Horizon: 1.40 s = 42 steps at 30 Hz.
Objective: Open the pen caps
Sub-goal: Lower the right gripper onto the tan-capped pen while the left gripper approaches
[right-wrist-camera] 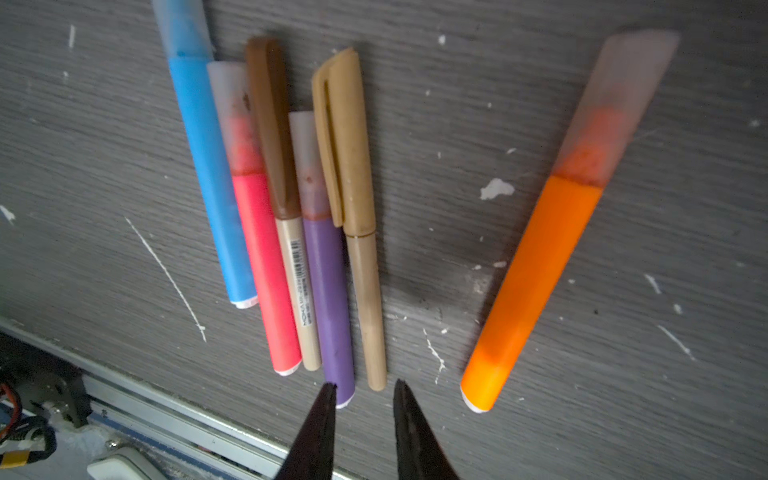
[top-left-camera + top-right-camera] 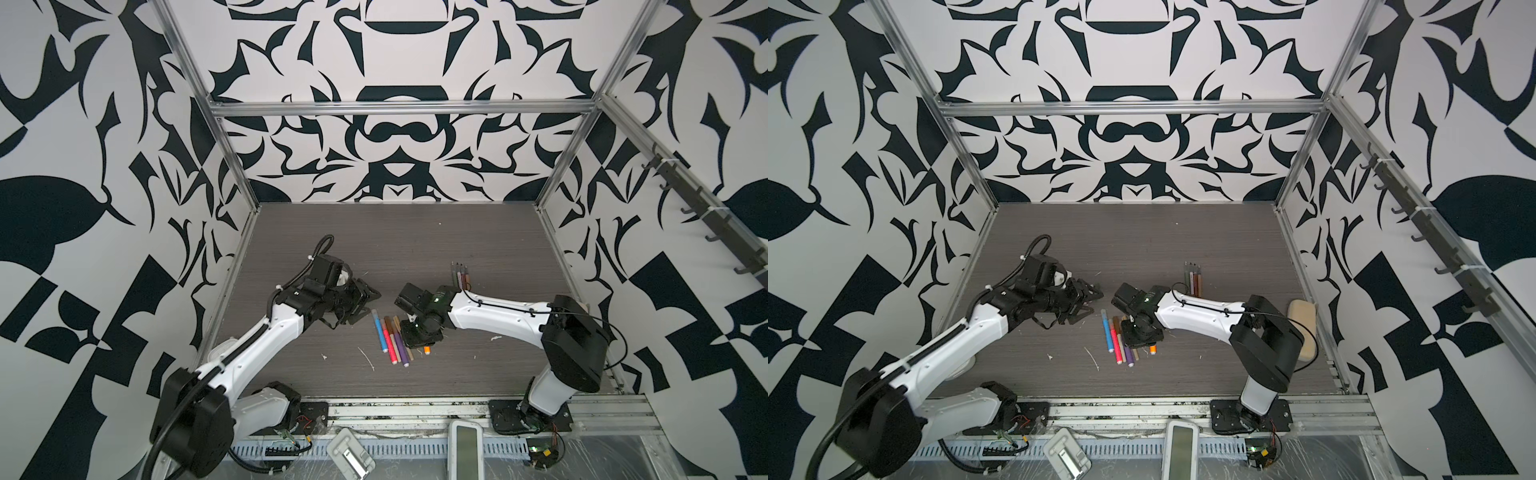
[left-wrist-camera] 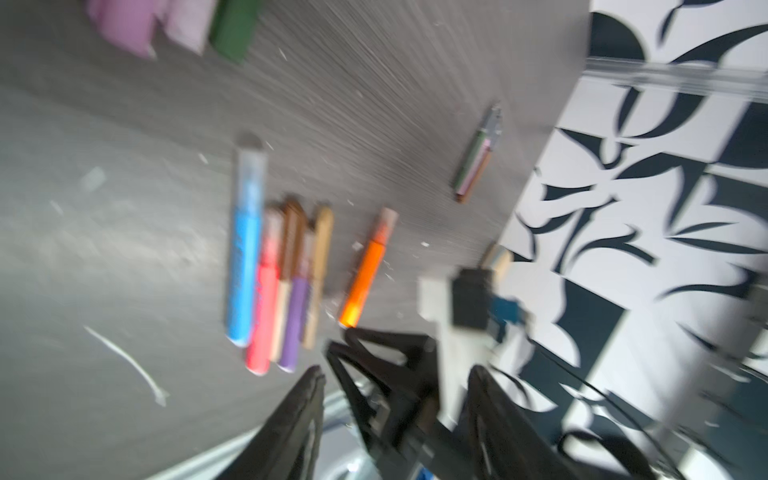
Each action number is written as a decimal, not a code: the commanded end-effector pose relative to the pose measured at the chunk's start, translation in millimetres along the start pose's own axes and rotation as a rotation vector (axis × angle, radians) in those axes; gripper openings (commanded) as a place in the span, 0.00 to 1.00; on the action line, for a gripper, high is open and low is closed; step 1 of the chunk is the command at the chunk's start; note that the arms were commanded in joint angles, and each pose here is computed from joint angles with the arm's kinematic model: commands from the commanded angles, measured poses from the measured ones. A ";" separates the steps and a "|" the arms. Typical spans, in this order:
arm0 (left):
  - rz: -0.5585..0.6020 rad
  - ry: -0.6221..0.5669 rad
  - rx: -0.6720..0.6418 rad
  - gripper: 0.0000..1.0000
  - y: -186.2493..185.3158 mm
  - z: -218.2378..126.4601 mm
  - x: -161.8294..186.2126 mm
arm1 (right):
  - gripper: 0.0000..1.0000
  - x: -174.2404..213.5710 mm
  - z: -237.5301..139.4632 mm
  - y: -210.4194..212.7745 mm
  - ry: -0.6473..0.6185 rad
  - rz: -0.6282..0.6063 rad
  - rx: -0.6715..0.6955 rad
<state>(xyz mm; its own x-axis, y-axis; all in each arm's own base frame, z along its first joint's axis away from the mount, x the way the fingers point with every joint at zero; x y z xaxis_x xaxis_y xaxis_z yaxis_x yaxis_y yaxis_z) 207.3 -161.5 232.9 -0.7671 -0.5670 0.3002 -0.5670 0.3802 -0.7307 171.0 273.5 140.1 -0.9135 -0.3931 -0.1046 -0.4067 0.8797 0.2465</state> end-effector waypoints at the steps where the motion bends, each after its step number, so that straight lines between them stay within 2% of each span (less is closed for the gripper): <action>1: -0.092 0.000 0.116 0.58 -39.8 -35.2 25.7 | 0.28 0.1 -2.8 3.1 -0.005 0.012 0.012; 4: -0.012 -0.036 0.186 0.57 -66.9 -56.5 47.5 | 0.28 0.9 -1.1 5.1 -0.002 0.011 0.015; 7: 0.202 -0.182 0.127 0.58 -77.2 -71.1 62.8 | 0.29 0.7 3.8 7.9 0.002 0.016 0.002; 9: 0.340 -0.263 0.080 0.58 -74.0 -62.4 65.9 | 0.29 0.2 7.4 9.8 0.010 0.011 0.009; 13: 0.437 -0.233 -0.012 0.58 -63.3 -35.0 59.9 | 0.30 0.3 10.2 11.5 0.024 0.002 0.027; 15: 0.494 -0.227 -0.100 0.59 -51.3 -23.8 54.2 | 0.30 1.1 10.4 10.9 0.025 0.001 0.042; 18: 0.542 -0.303 -0.181 0.61 -33.5 -22.6 41.9 | 0.30 2.3 13.2 10.2 0.027 0.009 0.050; 21: 0.563 -0.402 -0.163 0.67 -25.5 -33.8 29.6 | 0.30 2.4 14.9 10.4 0.027 0.010 0.058; 25: 0.535 -0.450 -0.140 0.70 -20.5 -46.7 10.6 | 0.30 4.0 15.3 8.6 0.024 0.023 0.078; 29: 0.483 -0.420 -0.136 0.70 -17.2 -53.6 1.1 | 0.29 5.6 12.5 8.2 0.013 0.026 0.091; 42: 0.453 -0.344 -0.114 0.70 -12.3 -45.9 3.9 | 0.26 14.5 22.8 5.0 0.038 0.040 0.118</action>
<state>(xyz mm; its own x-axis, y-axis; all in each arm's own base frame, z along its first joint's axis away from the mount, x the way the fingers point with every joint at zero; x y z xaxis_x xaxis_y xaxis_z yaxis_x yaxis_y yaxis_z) 198.6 -133.9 272.8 -0.7998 -0.5316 -0.2790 -0.2460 0.7141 -0.6554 158.9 281.2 118.9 -0.9261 -0.3713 -0.0669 -0.3772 0.9119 0.1616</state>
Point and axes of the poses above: each gripper's point midway between its finger pads, its own z axis out along the fingers, its own y axis along the line the jaws close on, x = y × z, the point moved 9 cm from there along -z, back along the fingers, and after that the axes turned 12 degrees about -z, right-handed, at the moved point
